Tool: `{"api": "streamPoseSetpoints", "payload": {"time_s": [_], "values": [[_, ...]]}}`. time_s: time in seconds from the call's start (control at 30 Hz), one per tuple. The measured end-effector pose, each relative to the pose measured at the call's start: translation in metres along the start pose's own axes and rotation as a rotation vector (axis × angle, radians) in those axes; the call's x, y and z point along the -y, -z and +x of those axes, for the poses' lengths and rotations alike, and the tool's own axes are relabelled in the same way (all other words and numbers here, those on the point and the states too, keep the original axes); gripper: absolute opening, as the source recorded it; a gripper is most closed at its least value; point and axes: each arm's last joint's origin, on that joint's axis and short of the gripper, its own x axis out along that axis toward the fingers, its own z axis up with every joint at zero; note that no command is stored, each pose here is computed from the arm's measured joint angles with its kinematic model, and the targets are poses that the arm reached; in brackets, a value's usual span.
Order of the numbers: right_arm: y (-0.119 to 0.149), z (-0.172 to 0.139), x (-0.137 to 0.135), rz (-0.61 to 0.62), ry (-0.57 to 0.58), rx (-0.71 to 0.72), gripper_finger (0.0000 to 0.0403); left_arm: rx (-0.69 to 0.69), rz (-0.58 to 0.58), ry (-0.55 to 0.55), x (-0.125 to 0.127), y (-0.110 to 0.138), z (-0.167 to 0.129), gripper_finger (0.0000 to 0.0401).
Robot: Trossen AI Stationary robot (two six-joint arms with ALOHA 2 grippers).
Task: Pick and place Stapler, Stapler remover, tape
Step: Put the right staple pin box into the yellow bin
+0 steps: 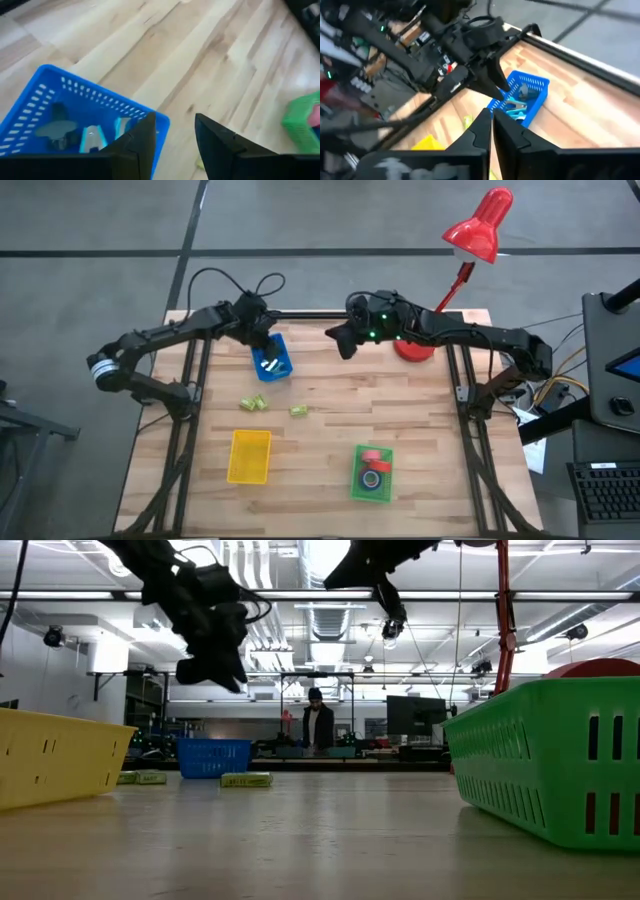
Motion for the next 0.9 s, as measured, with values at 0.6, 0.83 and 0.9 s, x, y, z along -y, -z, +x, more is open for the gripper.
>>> {"api": "streamPoseSetpoints", "payload": {"time_s": [0.6,0.83,0.9], "values": [[0.074,-0.102,0.034,-0.232,-0.295,0.137,0.0008,-0.007,-0.254,0.194,0.057,-0.009,-0.009,0.0117],[0.117,-0.115,0.064,-0.245,-0.200,0.121,0.0008,0.050,-0.284,0.162,0.083,-0.010,-0.014,0.0117],[0.131,-0.116,0.071,-0.275,-0.209,0.106,0.0008,0.042,-0.294,0.167,0.087,-0.008,-0.013,0.0117]]}}
